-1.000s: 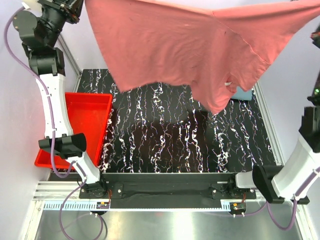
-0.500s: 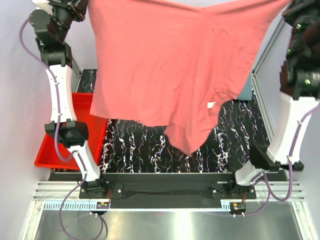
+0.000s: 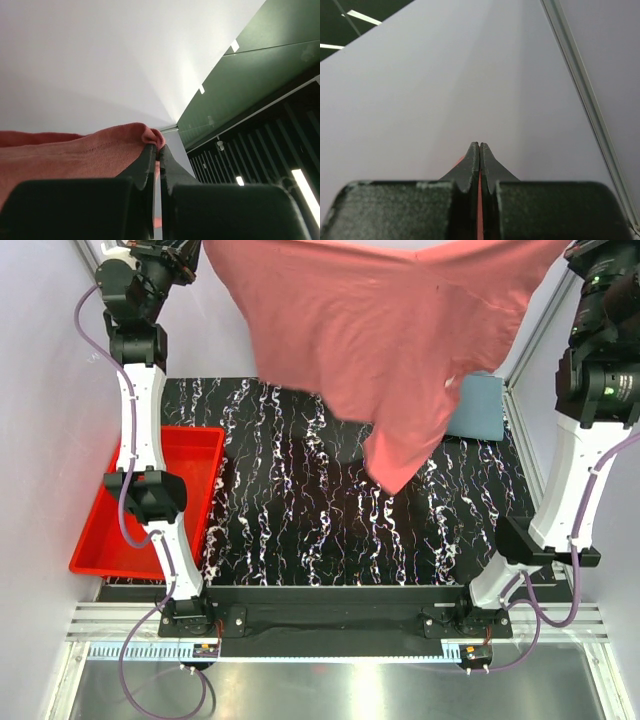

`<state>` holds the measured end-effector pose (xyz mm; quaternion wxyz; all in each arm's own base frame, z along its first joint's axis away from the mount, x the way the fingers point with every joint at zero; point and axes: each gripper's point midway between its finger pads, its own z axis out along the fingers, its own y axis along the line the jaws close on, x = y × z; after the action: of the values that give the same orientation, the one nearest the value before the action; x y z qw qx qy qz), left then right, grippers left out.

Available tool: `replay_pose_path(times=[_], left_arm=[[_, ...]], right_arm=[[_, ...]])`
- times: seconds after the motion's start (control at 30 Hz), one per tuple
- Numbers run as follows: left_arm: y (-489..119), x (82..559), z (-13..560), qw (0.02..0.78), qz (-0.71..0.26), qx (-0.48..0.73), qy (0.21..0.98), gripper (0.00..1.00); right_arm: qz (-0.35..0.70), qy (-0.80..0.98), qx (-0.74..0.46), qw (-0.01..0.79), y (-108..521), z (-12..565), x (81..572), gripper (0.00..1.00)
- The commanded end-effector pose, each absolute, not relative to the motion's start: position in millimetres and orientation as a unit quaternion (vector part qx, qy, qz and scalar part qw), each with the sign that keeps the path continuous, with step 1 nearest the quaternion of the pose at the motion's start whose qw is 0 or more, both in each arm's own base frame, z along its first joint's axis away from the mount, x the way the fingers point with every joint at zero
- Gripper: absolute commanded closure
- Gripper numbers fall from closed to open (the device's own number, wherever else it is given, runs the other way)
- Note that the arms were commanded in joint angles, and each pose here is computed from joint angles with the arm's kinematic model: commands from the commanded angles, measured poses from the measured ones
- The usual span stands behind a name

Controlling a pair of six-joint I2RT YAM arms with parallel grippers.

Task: Fold and stack the t-shirts
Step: Flatten the tshirt out

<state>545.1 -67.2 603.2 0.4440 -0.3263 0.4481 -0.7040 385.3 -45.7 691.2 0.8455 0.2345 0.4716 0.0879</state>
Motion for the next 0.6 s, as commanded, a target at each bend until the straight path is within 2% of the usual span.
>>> replay_pose_path(times=[0.0, 0.13, 0.33, 0.37, 0.43, 0.47, 0.53, 0.57], left_arm=[[-55, 495, 668, 0.493, -0.727, -0.281, 0.388, 1.0], [-59, 483, 673, 0.488, -0.73, -0.266, 0.398, 1.0], [-74, 477, 638, 0.474, -0.699, -0.246, 0.476, 1.0], [-80, 460, 640, 0.478, -0.692, -0.224, 0.492, 1.0], [-84, 469, 598, 0.452, -0.68, -0.243, 0.524, 1.0], [-88, 453, 596, 0.465, -0.668, -0.227, 0.535, 1.0], [-89, 456, 545, 0.431, -0.64, -0.255, 0.583, 1.0], [-91, 443, 540, 0.45, -0.617, -0.233, 0.603, 1.0]], right_arm=[[0.093, 0.383, 0.236, 0.888, -52, 744, 326, 1.0], [0.089, 0.375, 0.232, 0.893, -52, 751, 308, 1.0], [0.074, 0.418, 0.234, 0.875, -52, 728, 303, 1.0], [0.073, 0.423, 0.235, 0.872, -52, 726, 298, 1.0], [0.07, 0.463, 0.241, 0.85, -51, 698, 311, 1.0], [0.079, 0.459, 0.241, 0.852, -48, 699, 290, 1.0], [0.098, 0.495, 0.251, 0.826, -42, 667, 287, 1.0], [0.108, 0.518, 0.243, 0.813, -36, 654, 286, 1.0]])
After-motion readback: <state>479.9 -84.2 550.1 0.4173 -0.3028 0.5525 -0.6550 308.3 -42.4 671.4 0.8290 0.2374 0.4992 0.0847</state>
